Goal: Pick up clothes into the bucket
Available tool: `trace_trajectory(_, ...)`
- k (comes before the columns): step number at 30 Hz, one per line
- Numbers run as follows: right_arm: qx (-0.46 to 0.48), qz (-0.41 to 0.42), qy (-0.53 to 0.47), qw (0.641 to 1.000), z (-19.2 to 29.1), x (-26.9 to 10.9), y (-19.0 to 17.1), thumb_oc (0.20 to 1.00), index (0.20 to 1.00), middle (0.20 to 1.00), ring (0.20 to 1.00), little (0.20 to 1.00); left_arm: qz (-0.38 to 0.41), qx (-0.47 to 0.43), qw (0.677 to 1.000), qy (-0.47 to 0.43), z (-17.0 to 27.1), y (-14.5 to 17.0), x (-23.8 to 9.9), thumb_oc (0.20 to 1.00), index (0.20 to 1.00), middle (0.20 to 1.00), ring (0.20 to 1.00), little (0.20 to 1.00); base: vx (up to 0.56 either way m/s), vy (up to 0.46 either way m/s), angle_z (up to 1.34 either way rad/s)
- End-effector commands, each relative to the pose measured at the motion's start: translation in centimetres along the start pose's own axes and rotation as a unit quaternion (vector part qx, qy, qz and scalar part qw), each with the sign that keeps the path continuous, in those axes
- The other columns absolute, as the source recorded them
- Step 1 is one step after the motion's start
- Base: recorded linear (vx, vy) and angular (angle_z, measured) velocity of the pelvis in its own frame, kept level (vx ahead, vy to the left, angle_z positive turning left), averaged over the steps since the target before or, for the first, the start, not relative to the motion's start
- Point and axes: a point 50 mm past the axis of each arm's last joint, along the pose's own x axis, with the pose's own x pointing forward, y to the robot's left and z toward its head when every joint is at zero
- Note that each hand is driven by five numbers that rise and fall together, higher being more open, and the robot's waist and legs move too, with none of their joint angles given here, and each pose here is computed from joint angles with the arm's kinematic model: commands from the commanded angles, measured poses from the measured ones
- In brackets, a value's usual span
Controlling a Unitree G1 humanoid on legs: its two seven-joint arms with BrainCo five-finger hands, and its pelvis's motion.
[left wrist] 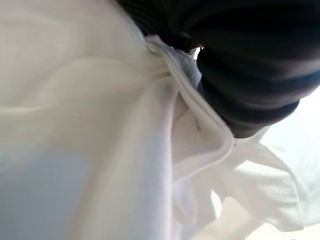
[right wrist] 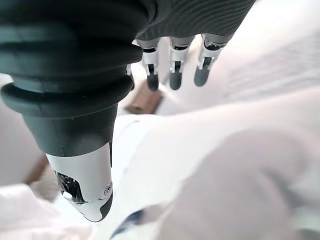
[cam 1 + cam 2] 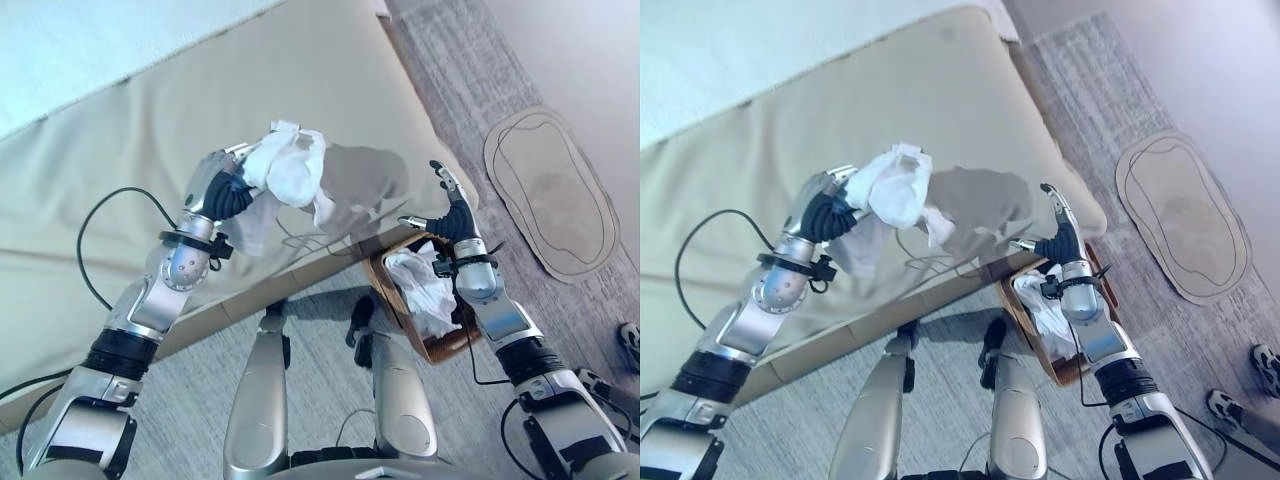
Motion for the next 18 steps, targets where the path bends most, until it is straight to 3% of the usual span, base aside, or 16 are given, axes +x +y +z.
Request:
trace_trajectory(1, -0.022, 0.047, -0.054, 0.997, 1.3, -0.3, 0.6, 1.000, 1.000, 1.000, 1.000, 1.000, 0.014, -0.085, 0.993, -0.081, 3.0, 0.2, 0.2, 0.200, 0.200, 0.200, 0.200, 0.200, 0.07, -0.017, 0.02)
trace_trajectory(8, -0.047, 0.146, -0.125, 0.980, 3.8, -0.6, 0.9, 1.000, 1.000, 1.000, 1.000, 1.000, -0.057, -0.122, 0.983, -0.122, 4.6, 0.6, -0.4, 0.200, 0.200, 0.200, 0.200, 0.200, 0.07, -0.021, -0.04)
trace_trajectory(12, -0.070, 0.208, -0.148, 0.964, 4.6, -1.0, 1.7, 1.000, 1.000, 1.000, 1.000, 1.000, -0.142, -0.130, 0.971, -0.143, 5.4, 0.2, -0.9, 0.200, 0.200, 0.200, 0.200, 0.200, 0.09, -0.008, -0.08)
trace_trajectory(18, -0.014, 0.232, -0.133, 0.964, 4.4, -1.7, 3.4, 1.000, 1.000, 1.000, 1.000, 1.000, -0.187, -0.108, 0.965, -0.151, 5.6, -0.2, -1.4, 0.200, 0.200, 0.200, 0.200, 0.200, 0.06, -0.011, -0.10)
